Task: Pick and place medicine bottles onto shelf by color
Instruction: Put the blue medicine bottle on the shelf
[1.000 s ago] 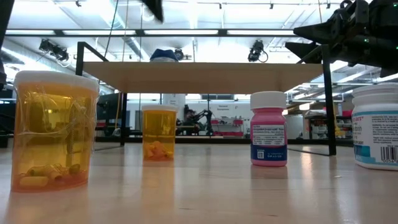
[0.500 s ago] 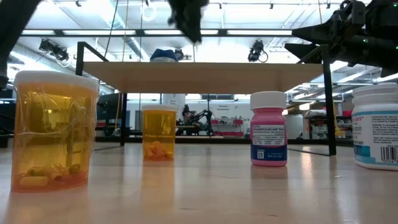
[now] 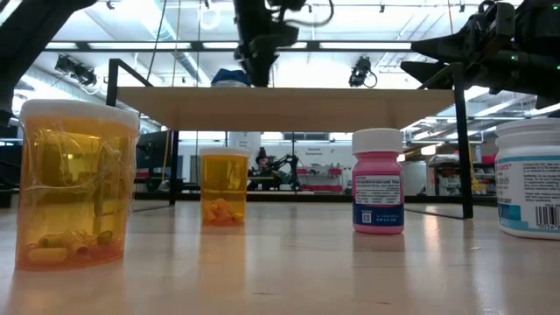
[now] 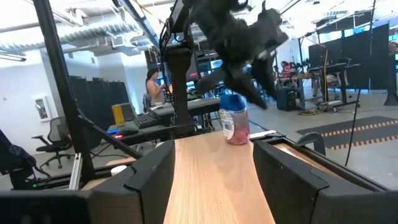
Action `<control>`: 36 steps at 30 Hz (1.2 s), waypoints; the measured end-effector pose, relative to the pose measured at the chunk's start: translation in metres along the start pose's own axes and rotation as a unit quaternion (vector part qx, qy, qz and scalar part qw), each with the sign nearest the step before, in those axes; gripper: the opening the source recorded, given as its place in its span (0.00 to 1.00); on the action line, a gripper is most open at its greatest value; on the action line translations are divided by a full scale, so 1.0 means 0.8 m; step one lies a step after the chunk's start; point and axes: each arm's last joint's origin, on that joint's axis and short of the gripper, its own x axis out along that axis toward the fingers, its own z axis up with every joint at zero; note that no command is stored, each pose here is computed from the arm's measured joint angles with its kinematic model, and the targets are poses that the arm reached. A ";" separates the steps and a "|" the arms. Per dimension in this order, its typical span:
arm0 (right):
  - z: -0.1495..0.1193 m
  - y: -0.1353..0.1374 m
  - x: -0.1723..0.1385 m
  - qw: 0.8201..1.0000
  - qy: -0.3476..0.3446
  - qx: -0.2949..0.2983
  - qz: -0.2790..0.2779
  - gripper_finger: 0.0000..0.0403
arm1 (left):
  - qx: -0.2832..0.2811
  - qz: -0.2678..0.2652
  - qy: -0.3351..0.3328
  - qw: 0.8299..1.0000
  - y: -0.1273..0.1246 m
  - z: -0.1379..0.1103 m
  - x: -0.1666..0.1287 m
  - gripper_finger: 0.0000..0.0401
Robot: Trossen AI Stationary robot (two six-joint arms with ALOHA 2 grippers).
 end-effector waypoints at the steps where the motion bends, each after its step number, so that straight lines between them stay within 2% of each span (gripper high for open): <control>1: 0.000 0.000 0.000 1.000 0.000 0.000 0.000 0.56 | 0.005 0.000 0.013 1.000 -0.001 -0.002 0.003 0.32; 9: 0.000 0.000 0.000 1.000 -0.001 -0.003 0.000 0.56 | 0.011 -0.002 -0.005 1.000 -0.012 0.003 0.000 0.25; 18: 0.000 0.000 0.000 1.000 0.000 0.000 0.000 0.56 | 0.010 -0.024 0.032 0.999 -0.014 -0.007 0.000 0.20; 21: 0.000 0.000 0.000 1.000 0.000 0.000 0.000 0.56 | 0.008 -0.023 0.057 0.998 -0.014 -0.013 -0.001 0.18; 36: 0.000 0.000 0.000 1.000 0.000 0.000 0.000 0.56 | -0.006 -0.023 0.078 0.997 -0.018 -0.019 -0.004 0.17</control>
